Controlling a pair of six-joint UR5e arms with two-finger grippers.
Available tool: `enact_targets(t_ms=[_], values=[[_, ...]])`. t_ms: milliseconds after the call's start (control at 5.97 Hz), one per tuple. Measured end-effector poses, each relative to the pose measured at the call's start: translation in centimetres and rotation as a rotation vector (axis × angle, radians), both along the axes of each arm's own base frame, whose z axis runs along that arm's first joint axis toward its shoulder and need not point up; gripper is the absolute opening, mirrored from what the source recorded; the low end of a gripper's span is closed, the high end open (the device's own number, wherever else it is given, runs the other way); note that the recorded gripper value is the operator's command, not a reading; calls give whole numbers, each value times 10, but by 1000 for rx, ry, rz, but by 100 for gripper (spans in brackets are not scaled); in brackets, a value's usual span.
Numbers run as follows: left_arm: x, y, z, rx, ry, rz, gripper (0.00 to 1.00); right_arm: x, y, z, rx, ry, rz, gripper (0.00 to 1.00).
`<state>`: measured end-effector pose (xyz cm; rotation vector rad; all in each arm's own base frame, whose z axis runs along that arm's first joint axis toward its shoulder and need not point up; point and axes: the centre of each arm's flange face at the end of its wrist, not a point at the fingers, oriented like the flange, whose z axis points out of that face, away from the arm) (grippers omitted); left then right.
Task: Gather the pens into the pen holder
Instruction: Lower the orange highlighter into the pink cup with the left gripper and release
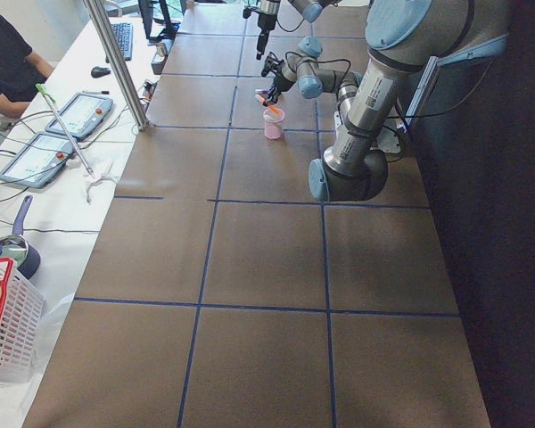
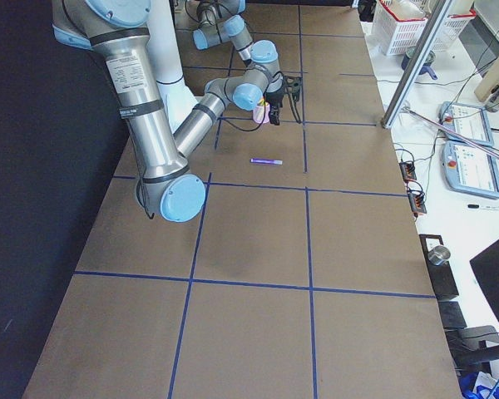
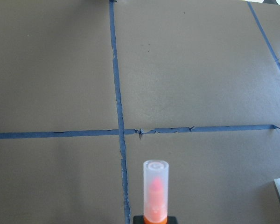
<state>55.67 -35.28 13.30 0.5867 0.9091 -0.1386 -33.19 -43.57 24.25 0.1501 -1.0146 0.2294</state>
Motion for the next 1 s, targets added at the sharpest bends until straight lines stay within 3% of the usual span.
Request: enact_targets(t_ms=[167,335,670,1005], values=[[3,3,5,32,-31,7,57,0,0,-1,2,-1,1,85],[3,4,10,76,-73,33,70,0,0,-1,1,-1,0,85],[-4,4,10,135,-111,70,69,-1,-1,3,-7,6,-3,87],[-34,-18,-2,125,-70,73,73,-15,-7,21,-34,40,-14,89]])
